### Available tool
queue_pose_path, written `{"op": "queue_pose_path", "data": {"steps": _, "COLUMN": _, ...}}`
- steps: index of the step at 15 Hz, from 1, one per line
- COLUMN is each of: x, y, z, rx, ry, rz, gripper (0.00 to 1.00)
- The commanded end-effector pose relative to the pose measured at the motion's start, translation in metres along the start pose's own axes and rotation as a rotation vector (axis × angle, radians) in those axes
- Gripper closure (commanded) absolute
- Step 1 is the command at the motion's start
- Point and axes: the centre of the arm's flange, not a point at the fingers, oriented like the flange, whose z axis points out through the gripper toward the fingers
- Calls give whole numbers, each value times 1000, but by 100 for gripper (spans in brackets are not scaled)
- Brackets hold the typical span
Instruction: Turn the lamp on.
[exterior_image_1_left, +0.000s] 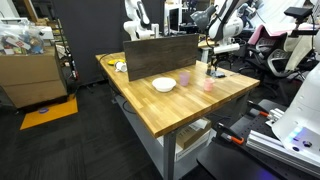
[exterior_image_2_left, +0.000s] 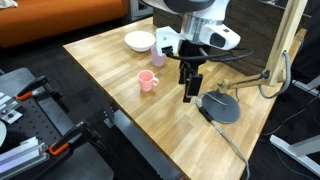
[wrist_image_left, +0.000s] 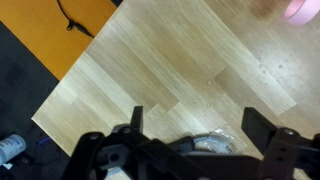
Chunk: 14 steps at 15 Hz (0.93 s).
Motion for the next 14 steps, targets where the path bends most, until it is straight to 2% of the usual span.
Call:
{"op": "queue_pose_path", "data": {"steps": 1, "x": 3, "y": 0, "z": 6, "rx": -8, "ry": -3, "rz": 2, "gripper": 0}}
{"op": "queue_pose_path", "data": {"steps": 8, "x": 2, "y": -3, "z": 3, "rx": -9, "ry": 2, "rz": -3, "gripper": 0}}
{"op": "queue_pose_path", "data": {"steps": 11, "x": 21, "y": 1, "z": 13, "rx": -31, "ry": 29, "rz": 54, "gripper": 0}}
{"op": "queue_pose_path", "data": {"steps": 14, "x": 40, "y": 10, "z": 21, "rx": -24, "ry": 49, "rz": 57, "gripper": 0}}
